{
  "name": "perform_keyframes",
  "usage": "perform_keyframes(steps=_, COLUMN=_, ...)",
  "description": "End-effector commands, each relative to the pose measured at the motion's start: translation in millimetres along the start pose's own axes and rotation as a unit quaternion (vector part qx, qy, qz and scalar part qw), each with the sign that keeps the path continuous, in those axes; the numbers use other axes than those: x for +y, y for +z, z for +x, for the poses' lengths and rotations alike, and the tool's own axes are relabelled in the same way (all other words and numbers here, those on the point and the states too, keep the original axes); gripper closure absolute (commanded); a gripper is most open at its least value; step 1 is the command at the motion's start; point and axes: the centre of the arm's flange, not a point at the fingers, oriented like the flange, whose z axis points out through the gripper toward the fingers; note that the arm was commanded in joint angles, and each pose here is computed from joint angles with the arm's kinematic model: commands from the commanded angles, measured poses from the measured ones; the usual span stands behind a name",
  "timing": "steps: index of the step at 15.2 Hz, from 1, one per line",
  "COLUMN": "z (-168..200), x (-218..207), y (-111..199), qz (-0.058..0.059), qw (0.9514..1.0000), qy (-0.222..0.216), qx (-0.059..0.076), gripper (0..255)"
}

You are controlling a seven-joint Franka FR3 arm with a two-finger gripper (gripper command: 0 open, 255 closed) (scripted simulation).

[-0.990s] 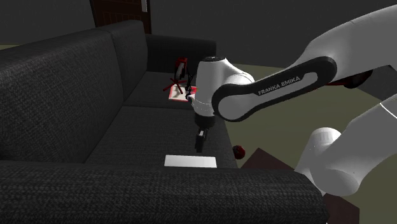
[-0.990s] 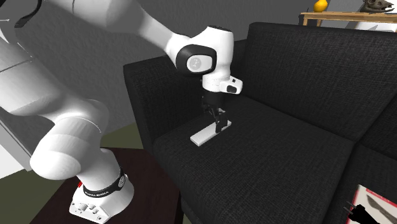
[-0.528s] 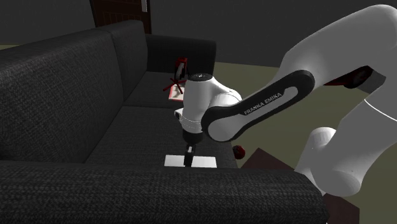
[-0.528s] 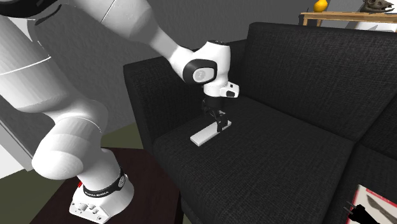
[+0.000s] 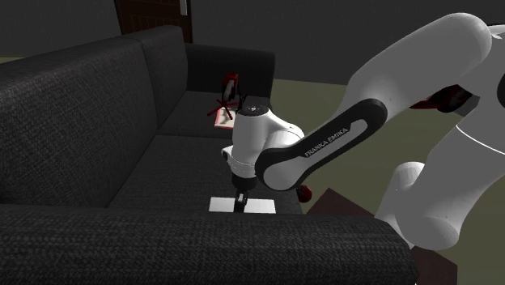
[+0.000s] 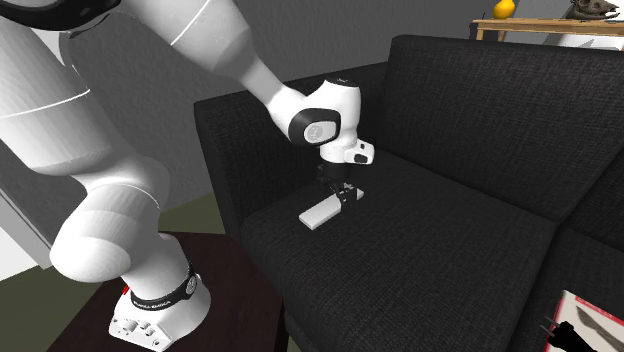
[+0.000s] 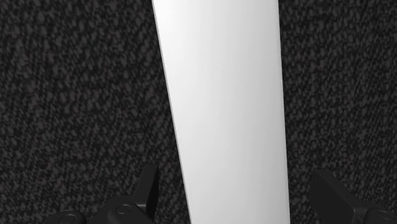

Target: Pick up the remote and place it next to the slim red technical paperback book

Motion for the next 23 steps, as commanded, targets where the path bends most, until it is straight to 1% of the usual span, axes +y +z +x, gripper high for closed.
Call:
perform_keyframes(steps=1, z=0, x=0, y=0, qz=0.000, qw=1.0000, qy=0.000, qx=0.000, gripper=0)
perform_keyframes(steps=4, z=0, x=0, y=0, qz=0.000, qw=1.0000, qy=0.000, qx=0.000, gripper=0)
perform_keyframes(steps=5, z=0, x=0, y=0, qz=0.000, qw=1.0000, qy=0.000, qx=0.000, gripper=255)
perform_keyframes(steps=14, z=0, x=0, y=0, qz=0.000, qw=1.0000, qy=0.000, qx=0.000, gripper=255)
perform_keyframes(steps=23, z=1, x=0, y=-47, qz=0.000, qw=1.0000, qy=0.000, qx=0.000, gripper=255)
